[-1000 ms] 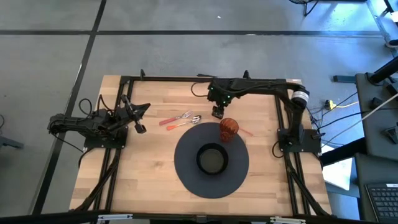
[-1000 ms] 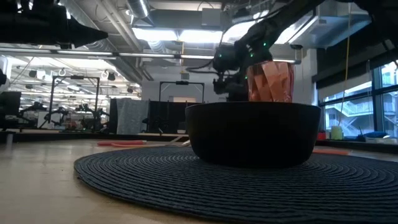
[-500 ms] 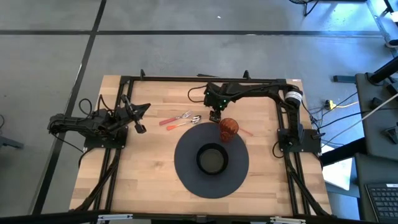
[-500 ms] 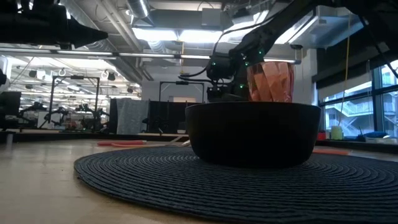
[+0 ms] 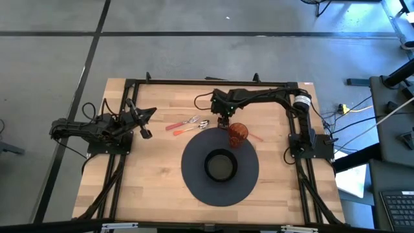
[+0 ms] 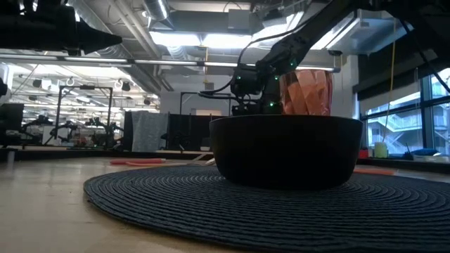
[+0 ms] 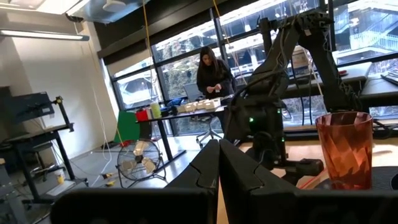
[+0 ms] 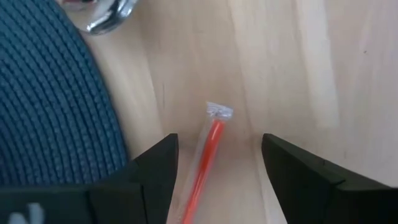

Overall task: Pick & Place Utensil
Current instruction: Put the orange drinking straw into the orange cup

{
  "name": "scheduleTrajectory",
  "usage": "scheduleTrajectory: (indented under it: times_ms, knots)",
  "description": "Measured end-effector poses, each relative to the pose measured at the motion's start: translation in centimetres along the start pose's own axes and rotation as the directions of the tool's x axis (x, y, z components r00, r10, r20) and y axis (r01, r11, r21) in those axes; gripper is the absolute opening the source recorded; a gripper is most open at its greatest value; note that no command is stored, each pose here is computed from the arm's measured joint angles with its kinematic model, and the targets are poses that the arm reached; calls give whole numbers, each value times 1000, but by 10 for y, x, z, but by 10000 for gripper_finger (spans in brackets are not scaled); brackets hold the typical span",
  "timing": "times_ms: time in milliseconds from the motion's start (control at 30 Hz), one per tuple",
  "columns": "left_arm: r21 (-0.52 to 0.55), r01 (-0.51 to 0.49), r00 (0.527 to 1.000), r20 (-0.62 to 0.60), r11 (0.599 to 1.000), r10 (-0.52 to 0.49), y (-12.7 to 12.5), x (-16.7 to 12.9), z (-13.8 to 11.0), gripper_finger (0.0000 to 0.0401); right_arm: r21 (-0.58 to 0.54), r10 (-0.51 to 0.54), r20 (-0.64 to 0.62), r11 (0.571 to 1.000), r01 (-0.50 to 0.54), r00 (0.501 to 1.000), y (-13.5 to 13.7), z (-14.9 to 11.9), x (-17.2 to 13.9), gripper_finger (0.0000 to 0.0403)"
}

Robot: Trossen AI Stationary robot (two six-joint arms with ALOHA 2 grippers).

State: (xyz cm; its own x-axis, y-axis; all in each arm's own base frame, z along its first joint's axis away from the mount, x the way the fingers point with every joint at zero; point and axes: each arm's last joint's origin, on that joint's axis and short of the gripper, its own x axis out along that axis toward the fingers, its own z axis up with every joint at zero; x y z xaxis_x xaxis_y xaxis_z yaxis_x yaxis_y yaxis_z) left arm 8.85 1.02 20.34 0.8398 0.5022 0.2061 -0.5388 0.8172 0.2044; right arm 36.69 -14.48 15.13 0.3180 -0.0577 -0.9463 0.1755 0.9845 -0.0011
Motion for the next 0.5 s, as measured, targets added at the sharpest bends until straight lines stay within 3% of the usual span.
scheduleTrajectory:
  times_ms: [367, 500]
  knots:
    - [-21, 1, 1000, 1, 1000, -1, 0, 0, 0, 4, -22, -39, -74, 999, 37, 996, -1, -5, 22, 227]
    - [-20, 1, 1000, 1, 1000, -1, 0, 0, 0, 4, -24, -47, -91, 999, 45, 995, -2, -7, 28, 197]
